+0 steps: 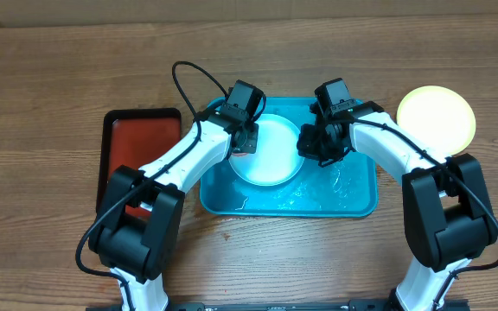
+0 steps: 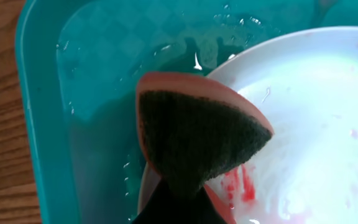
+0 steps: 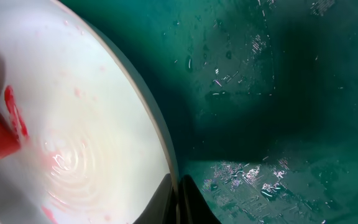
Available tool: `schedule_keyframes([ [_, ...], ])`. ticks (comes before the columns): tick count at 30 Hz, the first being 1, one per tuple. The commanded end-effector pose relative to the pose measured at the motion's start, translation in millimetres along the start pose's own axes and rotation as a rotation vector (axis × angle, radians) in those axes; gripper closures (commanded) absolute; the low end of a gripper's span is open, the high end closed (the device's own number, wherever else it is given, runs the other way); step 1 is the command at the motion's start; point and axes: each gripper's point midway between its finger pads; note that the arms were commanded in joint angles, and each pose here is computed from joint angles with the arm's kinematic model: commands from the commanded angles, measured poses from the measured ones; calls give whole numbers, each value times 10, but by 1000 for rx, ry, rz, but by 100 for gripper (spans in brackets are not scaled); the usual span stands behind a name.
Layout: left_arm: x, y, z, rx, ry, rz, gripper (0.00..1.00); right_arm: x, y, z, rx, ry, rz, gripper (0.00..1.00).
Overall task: Clean dirty plates on tray and stack at the side
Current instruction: 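Scrub the white plate with the sponge while the right gripper holds it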
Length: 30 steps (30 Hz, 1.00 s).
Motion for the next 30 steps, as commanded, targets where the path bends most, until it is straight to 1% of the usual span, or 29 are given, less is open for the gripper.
schedule_keyframes([
  [1, -144, -180, -341, -59, 1, 90, 96, 48, 5, 5, 2, 38, -13, 96],
  [3, -389, -310, -468, -78, -14, 236, 96, 101, 24, 18, -4, 23, -17, 96],
  [5, -571, -401, -525, -81, -51, 348, 96, 138, 58, 21, -20, 11, -5, 96],
  [6, -615, -415, -524, -75, -75, 374, 96, 132, 75, 18, -32, 24, 11, 96],
  [8, -647, -386, -482, -50, -119, 379, 96, 110, 131, 12, -57, 60, 49, 96],
  [11, -697, -300, -374, -11, -116, 375, 96, 121, 206, 16, -58, 77, 52, 96],
  [15, -661, -99, -217, 51, -114, 323, 95, 97, 240, 2, -55, 107, 53, 96],
  [22, -499, 283, 12, 140, -125, 229, 96, 87, 239, 2, -56, 108, 57, 96],
  [26, -287, 372, 113, 173, -131, 131, 96, 85, 238, 2, -55, 108, 58, 96],
  [30, 62, 386, 138, 175, -138, -19, 96, 85, 238, 2, -55, 108, 58, 96],
])
Point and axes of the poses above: each gripper's point midway between its finger pads, its own y axis out along the fingers, its own x axis along the line the jaws close on, z = x × y, and after that the axes turned 10 degrees about y, right-handed
